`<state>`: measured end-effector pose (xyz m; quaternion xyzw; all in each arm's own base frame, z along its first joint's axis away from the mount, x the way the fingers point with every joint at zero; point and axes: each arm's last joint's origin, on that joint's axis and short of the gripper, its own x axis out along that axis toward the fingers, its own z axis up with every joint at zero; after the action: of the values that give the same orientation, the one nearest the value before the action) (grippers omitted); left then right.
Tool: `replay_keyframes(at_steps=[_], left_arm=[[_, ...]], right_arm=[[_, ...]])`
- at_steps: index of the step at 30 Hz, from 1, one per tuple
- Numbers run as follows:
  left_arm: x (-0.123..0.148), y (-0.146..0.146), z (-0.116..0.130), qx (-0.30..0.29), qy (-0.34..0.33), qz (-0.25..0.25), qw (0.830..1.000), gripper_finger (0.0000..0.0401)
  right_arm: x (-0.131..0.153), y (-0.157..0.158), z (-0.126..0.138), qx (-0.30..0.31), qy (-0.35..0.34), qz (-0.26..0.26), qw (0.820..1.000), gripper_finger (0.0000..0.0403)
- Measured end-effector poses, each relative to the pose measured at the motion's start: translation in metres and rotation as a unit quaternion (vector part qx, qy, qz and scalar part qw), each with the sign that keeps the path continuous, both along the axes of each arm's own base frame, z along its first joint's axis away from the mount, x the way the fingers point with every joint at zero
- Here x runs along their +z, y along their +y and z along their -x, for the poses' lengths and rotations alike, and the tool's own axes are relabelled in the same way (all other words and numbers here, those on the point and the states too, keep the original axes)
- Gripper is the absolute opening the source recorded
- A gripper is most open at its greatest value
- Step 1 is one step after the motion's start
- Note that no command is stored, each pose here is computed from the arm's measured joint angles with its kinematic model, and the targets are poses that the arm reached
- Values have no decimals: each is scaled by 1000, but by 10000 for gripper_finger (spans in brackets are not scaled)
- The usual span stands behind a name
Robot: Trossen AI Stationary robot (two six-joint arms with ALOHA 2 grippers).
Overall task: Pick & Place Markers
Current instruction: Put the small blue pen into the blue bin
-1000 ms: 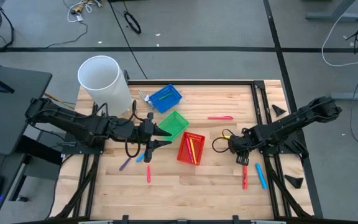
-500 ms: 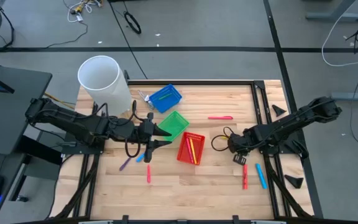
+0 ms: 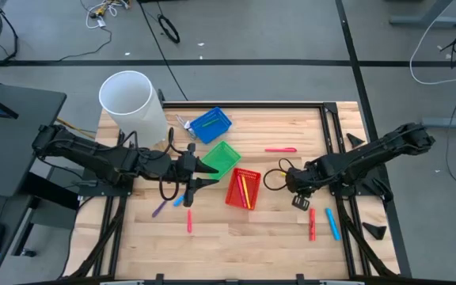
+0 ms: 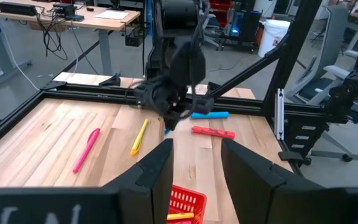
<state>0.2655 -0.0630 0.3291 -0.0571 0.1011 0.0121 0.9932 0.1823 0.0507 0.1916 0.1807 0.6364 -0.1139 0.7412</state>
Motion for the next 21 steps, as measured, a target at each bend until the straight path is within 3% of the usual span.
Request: replay_keyframes(at_steps=[4,13,21], left_arm=[[0,0,0,0,0,-1,1000,140],[0,1,0,14,-1,-7,1000,140],[4,3,-1,25,-19,-4,1000,140]], right_arm=[[27,2,-7,26,-11,8,1000,12],[98,3,-27,54,-124,56,989,11],[141,5,-44,58,-260,79,961,18]])
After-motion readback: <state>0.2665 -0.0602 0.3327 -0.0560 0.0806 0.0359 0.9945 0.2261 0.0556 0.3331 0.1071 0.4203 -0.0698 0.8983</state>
